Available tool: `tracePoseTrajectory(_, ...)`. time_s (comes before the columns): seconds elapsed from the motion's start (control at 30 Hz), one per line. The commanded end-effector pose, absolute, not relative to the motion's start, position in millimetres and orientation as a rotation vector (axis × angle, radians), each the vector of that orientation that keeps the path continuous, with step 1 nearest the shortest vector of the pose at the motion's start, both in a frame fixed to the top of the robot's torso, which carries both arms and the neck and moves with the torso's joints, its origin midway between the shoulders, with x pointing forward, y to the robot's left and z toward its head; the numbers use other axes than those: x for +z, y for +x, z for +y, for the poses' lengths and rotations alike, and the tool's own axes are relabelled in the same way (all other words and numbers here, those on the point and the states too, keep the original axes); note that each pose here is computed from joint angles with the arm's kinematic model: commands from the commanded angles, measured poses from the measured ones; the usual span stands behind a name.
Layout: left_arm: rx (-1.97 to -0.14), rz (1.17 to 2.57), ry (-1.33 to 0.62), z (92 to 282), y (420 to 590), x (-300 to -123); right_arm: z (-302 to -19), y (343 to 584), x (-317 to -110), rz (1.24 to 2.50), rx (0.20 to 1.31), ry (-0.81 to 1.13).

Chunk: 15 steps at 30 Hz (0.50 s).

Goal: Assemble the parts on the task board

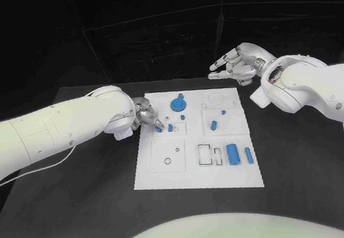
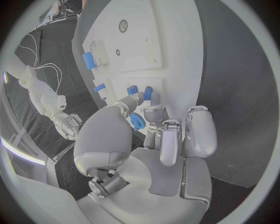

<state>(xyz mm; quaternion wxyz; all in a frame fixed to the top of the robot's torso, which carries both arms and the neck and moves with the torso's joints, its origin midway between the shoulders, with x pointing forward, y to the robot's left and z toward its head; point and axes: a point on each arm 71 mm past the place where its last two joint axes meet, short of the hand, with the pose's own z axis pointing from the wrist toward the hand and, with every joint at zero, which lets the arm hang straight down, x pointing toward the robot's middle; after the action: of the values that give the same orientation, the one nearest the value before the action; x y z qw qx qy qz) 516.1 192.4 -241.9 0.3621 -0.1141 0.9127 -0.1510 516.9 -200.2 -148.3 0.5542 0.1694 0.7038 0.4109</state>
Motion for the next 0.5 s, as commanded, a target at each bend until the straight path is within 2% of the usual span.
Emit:
tracePoseTrajectory(0.03, -0.375, 2.374, -0.275, 191.2, 514.7, -244.5, -199.3, 516.7, -146.7, 1.661, 0.978, 0.39)
tracePoseTrajectory(0.5, -0.369, 2.357, -0.288, 189.9, 518.6, -244.1, -198.9, 516.5, -146.6, 1.66, 0.979, 0.39)
